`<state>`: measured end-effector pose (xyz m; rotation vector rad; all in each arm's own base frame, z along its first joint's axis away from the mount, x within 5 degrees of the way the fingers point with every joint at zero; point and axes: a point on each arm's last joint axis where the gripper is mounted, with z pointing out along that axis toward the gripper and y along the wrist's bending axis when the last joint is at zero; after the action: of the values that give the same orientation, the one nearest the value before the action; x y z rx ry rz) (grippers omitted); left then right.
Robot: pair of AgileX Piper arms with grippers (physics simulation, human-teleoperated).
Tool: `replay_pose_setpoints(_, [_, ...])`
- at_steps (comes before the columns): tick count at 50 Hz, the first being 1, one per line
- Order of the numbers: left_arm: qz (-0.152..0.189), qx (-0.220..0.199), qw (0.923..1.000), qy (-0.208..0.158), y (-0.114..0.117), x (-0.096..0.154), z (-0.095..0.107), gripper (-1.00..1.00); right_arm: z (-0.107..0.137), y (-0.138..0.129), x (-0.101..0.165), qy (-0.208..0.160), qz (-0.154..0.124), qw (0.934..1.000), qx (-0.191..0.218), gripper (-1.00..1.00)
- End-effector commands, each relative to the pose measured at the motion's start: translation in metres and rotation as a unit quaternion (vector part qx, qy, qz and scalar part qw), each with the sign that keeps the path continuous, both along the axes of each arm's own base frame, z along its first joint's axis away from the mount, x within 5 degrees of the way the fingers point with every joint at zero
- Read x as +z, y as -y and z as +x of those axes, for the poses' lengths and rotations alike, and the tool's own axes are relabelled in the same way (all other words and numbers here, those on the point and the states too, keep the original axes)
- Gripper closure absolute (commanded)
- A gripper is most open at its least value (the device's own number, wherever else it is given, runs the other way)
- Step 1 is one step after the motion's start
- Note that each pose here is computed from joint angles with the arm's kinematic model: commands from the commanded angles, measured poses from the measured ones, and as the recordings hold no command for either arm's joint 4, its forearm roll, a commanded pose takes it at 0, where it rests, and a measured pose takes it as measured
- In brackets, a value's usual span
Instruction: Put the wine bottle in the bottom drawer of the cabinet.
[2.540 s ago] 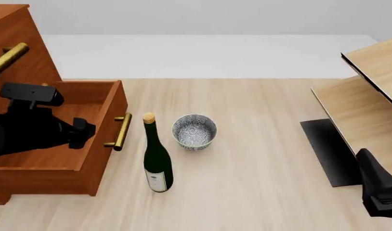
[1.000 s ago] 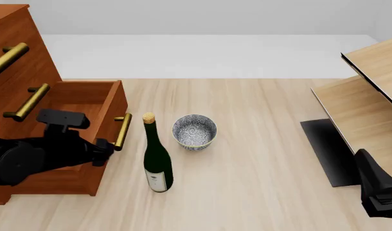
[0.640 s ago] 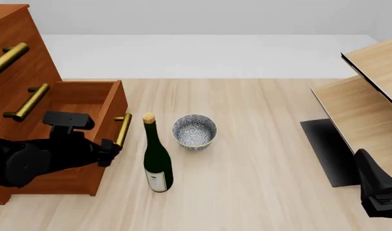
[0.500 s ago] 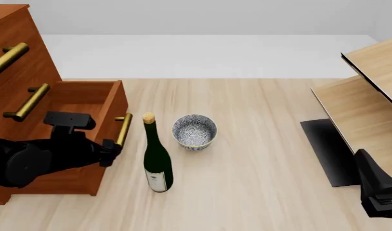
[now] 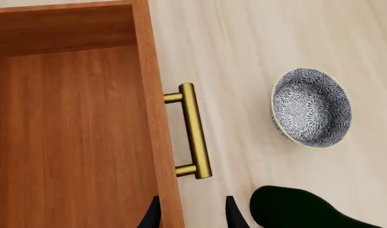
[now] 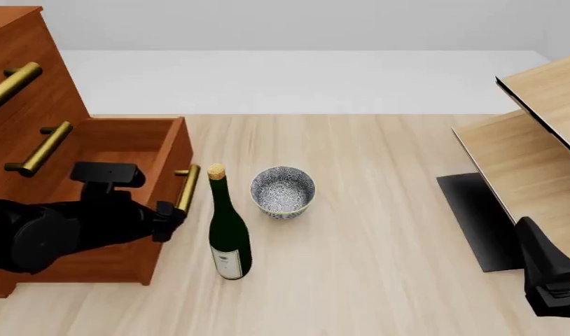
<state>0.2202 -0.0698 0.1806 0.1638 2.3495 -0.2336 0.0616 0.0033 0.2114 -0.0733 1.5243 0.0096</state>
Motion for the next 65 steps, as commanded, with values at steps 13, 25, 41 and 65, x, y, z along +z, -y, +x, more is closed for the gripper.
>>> replay_pose_setpoints(13, [-0.006, -0.026, 0.9996, 0.007, 0.013, 0.006, -0.004, -1.00, 0.000, 0.000, 0.000, 0.000, 0.000, 1.0000, 0.001, -1.00])
replay_pose_setpoints(25, [-0.010, -0.032, 0.9994, 0.005, 0.017, 0.003, -0.006, -1.00, 0.000, 0.000, 0.000, 0.000, 0.000, 1.0000, 0.001, -1.00])
replay_pose_setpoints(41, [-0.016, -0.043, 0.9989, 0.006, 0.024, 0.003, -0.008, -1.00, 0.000, 0.000, 0.000, 0.000, 0.000, 1.0000, 0.002, -1.00])
replay_pose_setpoints(65, [-0.014, -0.047, 0.9970, 0.059, 0.014, 0.069, -0.015, -1.00, 0.001, 0.000, 0.000, -0.001, -0.002, 1.0000, 0.003, -1.00])
